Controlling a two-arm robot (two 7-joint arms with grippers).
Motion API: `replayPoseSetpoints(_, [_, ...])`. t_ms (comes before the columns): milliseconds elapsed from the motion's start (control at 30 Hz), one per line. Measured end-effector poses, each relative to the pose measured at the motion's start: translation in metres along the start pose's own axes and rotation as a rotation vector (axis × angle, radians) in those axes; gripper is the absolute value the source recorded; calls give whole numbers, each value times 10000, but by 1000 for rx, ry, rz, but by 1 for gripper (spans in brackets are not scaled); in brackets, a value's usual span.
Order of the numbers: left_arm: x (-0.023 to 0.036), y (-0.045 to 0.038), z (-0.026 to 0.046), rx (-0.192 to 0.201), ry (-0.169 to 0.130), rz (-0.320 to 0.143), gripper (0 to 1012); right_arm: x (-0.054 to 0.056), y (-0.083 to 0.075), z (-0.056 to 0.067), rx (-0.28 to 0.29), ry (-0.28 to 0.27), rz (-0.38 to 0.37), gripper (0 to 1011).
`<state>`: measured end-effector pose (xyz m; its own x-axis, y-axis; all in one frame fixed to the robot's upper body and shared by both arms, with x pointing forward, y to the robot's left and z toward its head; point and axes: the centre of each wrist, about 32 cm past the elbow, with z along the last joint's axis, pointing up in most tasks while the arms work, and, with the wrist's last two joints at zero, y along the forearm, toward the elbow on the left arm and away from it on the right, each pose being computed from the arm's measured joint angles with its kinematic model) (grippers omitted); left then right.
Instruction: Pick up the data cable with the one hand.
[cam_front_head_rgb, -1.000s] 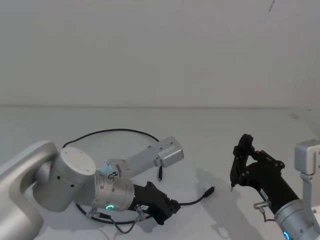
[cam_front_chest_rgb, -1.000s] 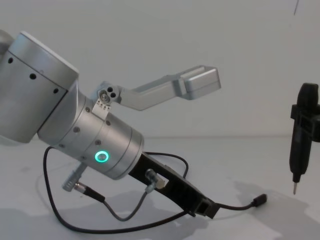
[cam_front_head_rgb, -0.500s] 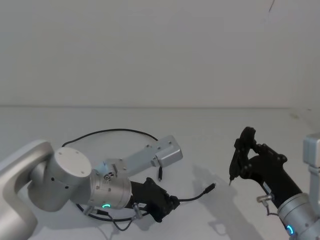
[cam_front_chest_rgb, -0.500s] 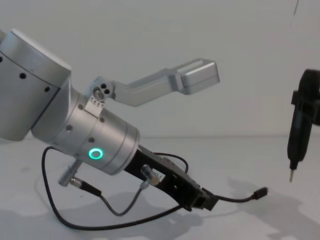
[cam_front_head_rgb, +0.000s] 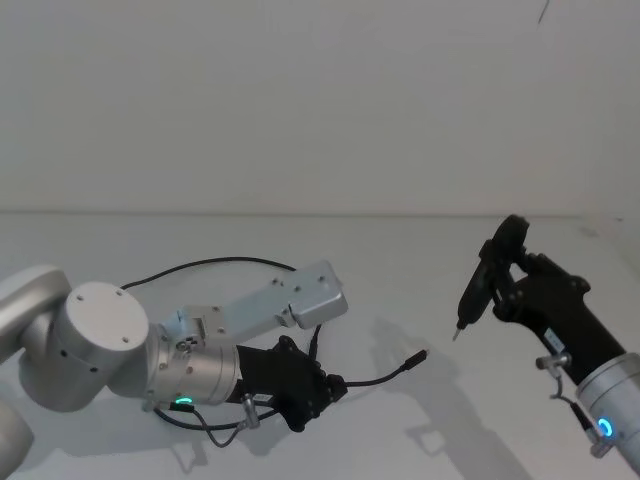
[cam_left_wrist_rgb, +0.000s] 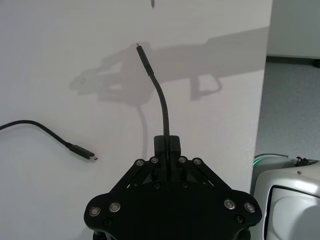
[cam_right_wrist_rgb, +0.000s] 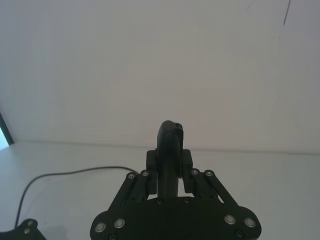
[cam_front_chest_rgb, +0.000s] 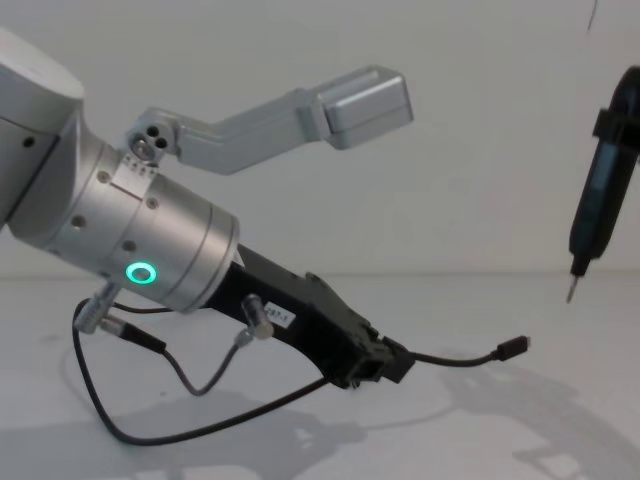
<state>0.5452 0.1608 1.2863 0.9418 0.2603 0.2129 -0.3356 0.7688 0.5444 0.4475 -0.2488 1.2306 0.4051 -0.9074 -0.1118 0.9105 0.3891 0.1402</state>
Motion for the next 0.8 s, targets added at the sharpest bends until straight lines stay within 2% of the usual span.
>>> replayPoseSetpoints(167, [5,50,6,-7,-20,2,38,61,26,98,19,22,12,279])
replayPoseSetpoints(333, [9,90,9,-11,-35,3,38,104,49,144,27,33,23,279])
replayPoseSetpoints(533, [10,118,11,-14,-46,4,38,144,73,148,24,45,34,279])
replayPoseSetpoints(800, [11,140,15,-17,-55,5,38,178,101,91,5,62,51,279])
